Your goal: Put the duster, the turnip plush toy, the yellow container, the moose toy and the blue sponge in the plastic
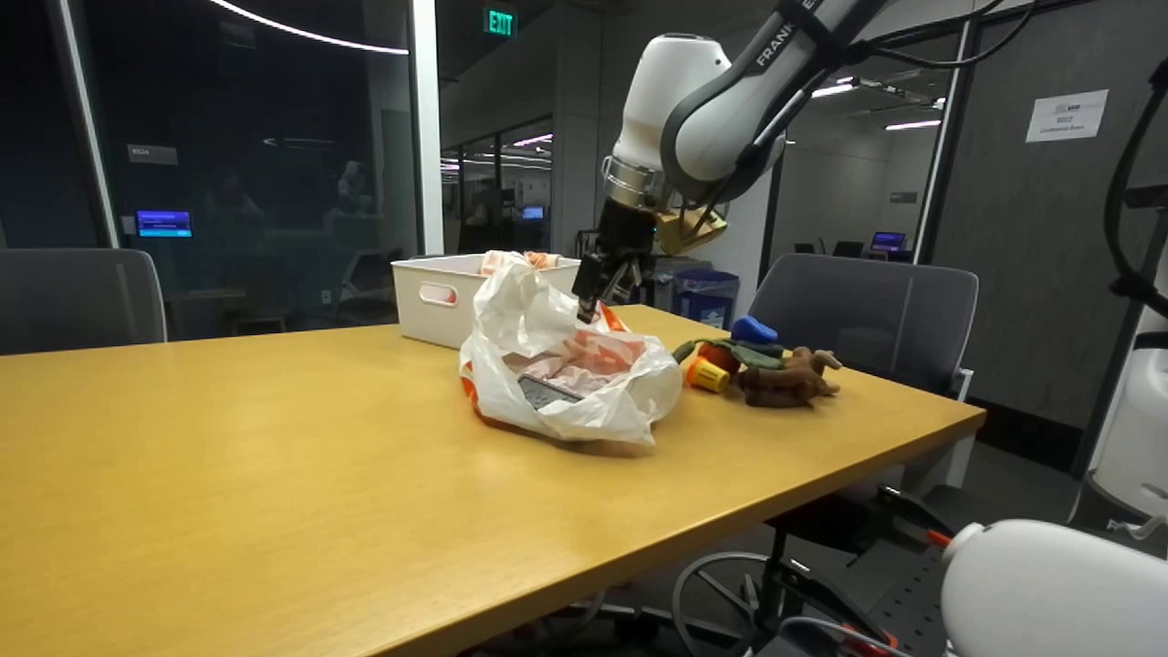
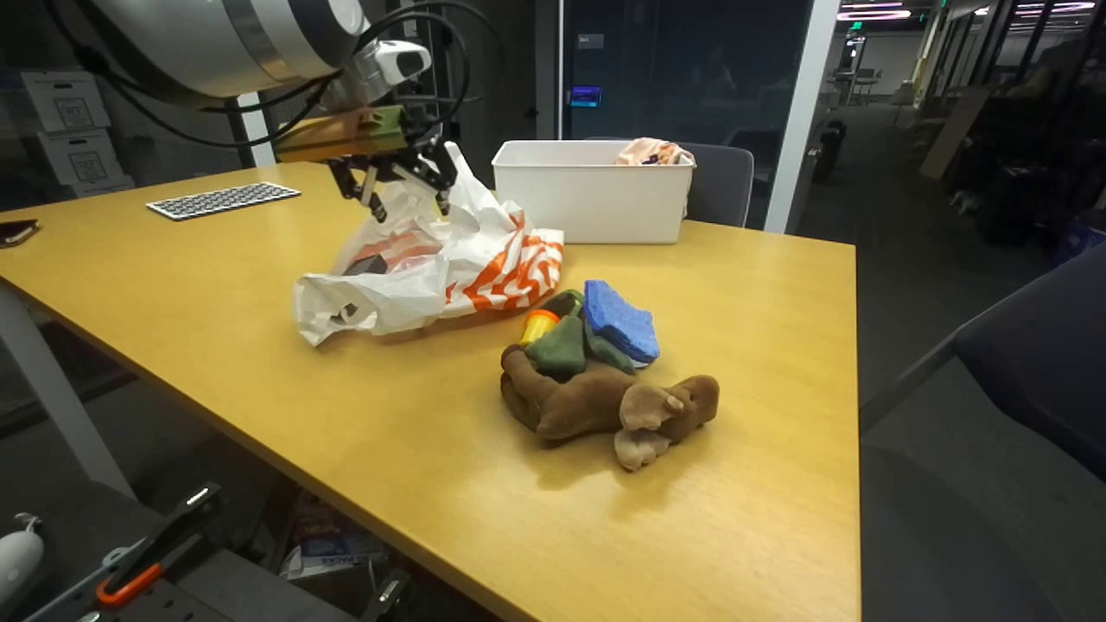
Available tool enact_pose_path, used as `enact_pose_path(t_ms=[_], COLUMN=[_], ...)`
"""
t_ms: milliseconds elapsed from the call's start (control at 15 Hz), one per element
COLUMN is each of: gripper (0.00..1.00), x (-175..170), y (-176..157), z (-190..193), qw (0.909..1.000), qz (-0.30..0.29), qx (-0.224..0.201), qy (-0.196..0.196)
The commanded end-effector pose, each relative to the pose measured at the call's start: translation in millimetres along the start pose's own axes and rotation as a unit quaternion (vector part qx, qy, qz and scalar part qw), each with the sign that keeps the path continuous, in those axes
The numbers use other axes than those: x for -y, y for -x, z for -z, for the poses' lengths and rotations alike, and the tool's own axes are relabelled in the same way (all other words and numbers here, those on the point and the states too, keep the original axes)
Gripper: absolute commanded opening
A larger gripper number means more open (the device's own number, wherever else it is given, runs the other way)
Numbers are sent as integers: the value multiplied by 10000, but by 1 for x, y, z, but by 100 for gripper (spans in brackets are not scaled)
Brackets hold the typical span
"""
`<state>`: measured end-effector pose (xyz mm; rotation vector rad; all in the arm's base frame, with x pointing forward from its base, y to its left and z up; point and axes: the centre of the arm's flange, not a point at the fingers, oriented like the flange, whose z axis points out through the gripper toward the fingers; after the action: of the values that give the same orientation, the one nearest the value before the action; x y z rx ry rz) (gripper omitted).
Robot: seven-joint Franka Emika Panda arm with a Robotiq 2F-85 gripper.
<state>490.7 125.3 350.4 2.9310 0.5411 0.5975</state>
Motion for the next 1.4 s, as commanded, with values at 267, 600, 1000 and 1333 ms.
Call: enact_pose_path(t_ms=[267,600,1000,1333], gripper=[100,100,100,69], x=[-134,-180,-180,-177], y=[54,94,104,104], z=[-11,-50,-82,-92], qw=[9757,9377,9271,9278], qz=[-1959,-3009,-3081,-2834], qx=[670,1125,1258,1200], qy=[713,1325,1727,2109])
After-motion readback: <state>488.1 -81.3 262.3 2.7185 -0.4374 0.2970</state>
